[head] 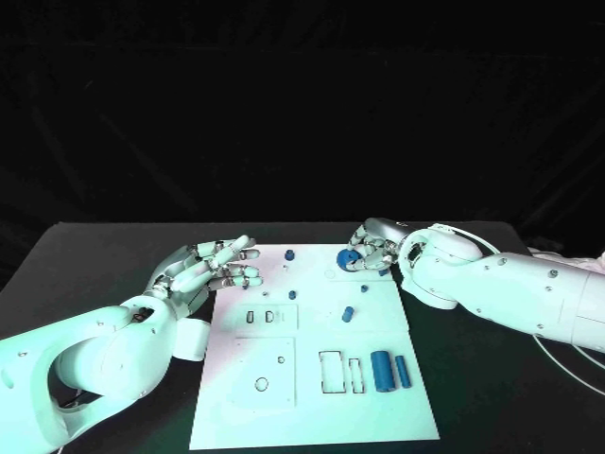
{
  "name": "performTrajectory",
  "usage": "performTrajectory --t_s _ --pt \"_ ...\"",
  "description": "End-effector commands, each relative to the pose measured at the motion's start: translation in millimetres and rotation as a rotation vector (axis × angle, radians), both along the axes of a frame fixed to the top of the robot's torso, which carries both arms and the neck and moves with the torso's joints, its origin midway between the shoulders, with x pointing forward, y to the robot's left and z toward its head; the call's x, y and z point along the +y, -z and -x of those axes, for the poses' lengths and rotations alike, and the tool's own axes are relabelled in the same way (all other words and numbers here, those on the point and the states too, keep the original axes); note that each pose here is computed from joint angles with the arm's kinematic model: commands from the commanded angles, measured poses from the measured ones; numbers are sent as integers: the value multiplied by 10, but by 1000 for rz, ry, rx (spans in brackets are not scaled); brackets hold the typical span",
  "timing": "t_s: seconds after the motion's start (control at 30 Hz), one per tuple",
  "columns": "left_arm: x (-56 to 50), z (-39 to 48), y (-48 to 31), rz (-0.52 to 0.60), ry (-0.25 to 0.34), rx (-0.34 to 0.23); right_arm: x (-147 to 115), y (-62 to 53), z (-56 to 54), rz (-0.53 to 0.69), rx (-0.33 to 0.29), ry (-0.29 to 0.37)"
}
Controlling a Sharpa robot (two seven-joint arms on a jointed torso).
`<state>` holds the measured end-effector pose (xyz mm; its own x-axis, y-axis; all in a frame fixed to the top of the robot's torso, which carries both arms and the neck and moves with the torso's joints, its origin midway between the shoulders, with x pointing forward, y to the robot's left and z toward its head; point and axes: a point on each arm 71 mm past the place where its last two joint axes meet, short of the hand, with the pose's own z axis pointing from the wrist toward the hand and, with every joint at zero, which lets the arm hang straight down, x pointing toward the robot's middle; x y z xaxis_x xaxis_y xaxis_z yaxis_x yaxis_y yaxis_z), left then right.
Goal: Assemble the parts on the task board
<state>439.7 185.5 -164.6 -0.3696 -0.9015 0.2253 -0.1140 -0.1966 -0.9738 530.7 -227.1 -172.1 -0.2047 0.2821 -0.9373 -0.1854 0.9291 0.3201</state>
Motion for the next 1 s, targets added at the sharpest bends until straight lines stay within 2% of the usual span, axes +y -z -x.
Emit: performTrajectory --t_s 0.03,0.3,0.6,1.0 --pt "-18 3 -13 12 16 -4 0 13 -9 36 -9 2" --pt "-20 2 -12 12 17 -4 33 27 -17 40 -6 -2" --pt "-16 0 -11 12 17 -3 2 16 -39 55 -37 23" --pt "-20 1 -10 14 23 -1 15 12 -31 76 -45 6"
